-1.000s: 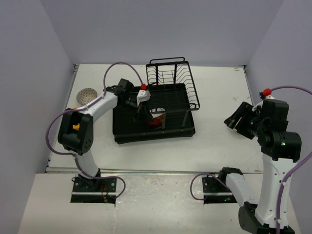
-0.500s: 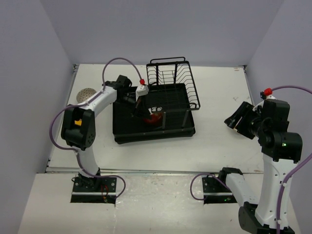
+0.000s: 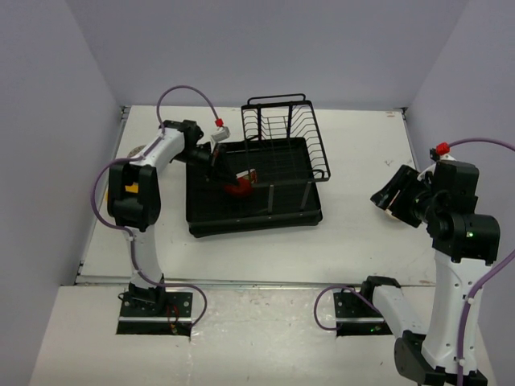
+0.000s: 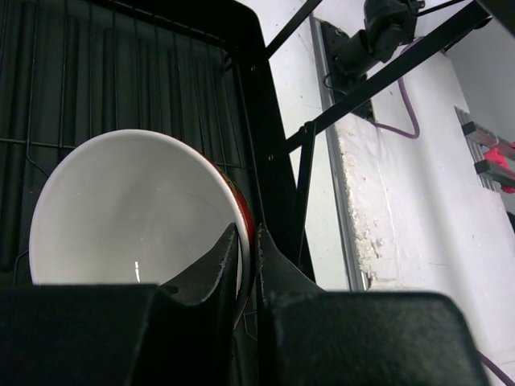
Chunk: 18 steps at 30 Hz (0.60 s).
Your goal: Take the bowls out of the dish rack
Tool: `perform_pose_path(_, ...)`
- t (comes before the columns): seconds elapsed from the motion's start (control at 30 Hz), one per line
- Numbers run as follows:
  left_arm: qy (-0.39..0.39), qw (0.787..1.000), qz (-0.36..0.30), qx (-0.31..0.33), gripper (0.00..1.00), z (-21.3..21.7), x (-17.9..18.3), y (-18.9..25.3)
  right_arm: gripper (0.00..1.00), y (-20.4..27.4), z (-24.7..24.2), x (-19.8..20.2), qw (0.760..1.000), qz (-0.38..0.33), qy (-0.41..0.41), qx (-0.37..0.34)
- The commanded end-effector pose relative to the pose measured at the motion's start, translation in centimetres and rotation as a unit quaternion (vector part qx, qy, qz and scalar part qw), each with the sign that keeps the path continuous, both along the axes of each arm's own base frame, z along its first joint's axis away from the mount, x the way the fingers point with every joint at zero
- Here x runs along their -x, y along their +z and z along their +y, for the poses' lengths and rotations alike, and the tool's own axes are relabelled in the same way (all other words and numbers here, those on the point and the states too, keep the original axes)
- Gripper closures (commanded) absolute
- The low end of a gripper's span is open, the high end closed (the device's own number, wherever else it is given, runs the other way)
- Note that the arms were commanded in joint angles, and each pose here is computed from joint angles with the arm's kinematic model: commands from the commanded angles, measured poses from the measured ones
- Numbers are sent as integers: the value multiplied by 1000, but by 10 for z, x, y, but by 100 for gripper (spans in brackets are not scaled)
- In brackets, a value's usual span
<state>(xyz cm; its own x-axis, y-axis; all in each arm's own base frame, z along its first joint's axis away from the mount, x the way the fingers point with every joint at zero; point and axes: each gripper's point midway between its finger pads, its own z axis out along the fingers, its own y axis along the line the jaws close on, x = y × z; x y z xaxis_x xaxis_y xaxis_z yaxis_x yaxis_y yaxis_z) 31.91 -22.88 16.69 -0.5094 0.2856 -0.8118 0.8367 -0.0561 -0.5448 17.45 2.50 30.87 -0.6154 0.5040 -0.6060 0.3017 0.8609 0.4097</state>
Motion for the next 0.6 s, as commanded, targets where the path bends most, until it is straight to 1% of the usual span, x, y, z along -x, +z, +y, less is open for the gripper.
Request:
perform_pose_path(0.0, 1, 998, -15, 67, 100, -8, 4, 47, 41, 6, 2, 0, 1000, -4, 1, -6)
perform_pose_path(0.23, 5, 995, -26, 99, 100, -9, 2, 84, 41, 4, 3, -2, 1000, -3, 3, -9)
perform_pose_path(0.33, 13, 994, -30, 107, 100, -5, -7, 97, 41, 7, 3, -3, 1000, -8, 2, -9)
perform_pose_path(0.5, 47, 994, -37, 92, 100, 17, -31, 101, 41, 14, 4, -5, 1000, -14, 6, -9)
perform_pose_path(0.57, 73, 994, -35, 75, 100, 35, -45, 94, 41, 14, 5, -6, 1000, -15, 9, -13)
